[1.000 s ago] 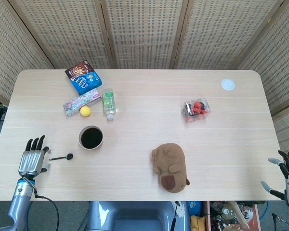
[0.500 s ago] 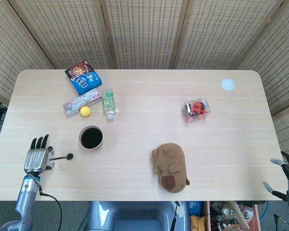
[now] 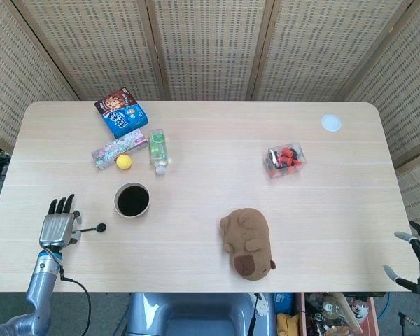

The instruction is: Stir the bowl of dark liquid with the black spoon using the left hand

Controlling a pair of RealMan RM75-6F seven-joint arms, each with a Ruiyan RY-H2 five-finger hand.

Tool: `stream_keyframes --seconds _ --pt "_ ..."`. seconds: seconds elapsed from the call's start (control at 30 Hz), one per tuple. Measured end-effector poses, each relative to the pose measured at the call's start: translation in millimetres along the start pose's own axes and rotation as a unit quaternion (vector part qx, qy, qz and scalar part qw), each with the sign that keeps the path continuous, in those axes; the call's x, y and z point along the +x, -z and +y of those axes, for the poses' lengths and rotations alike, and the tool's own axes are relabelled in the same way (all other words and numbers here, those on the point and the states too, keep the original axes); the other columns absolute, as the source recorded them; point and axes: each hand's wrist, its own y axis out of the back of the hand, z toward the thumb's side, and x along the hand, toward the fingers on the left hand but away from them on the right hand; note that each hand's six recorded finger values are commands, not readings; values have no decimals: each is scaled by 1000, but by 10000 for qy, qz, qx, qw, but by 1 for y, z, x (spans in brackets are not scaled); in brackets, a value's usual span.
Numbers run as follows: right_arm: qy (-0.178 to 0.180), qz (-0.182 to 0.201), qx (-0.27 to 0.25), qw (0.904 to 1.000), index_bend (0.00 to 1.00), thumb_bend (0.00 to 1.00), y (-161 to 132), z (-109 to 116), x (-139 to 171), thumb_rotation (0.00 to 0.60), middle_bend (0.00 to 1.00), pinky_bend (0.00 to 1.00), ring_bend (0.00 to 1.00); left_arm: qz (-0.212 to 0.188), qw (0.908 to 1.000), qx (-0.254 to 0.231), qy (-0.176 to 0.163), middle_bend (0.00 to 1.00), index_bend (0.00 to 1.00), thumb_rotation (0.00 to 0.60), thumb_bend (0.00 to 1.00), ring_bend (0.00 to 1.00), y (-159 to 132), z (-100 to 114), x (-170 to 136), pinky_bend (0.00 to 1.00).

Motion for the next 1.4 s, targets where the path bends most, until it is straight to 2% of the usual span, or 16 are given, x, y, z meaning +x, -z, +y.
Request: stream_keyframes --seconds 1.4 --pt "-51 -166 9 9998 328 299 8 -2 6 600 206 212 92 -19 9997 -31 239 9 530 600 386 0 -12 -9 4 0"
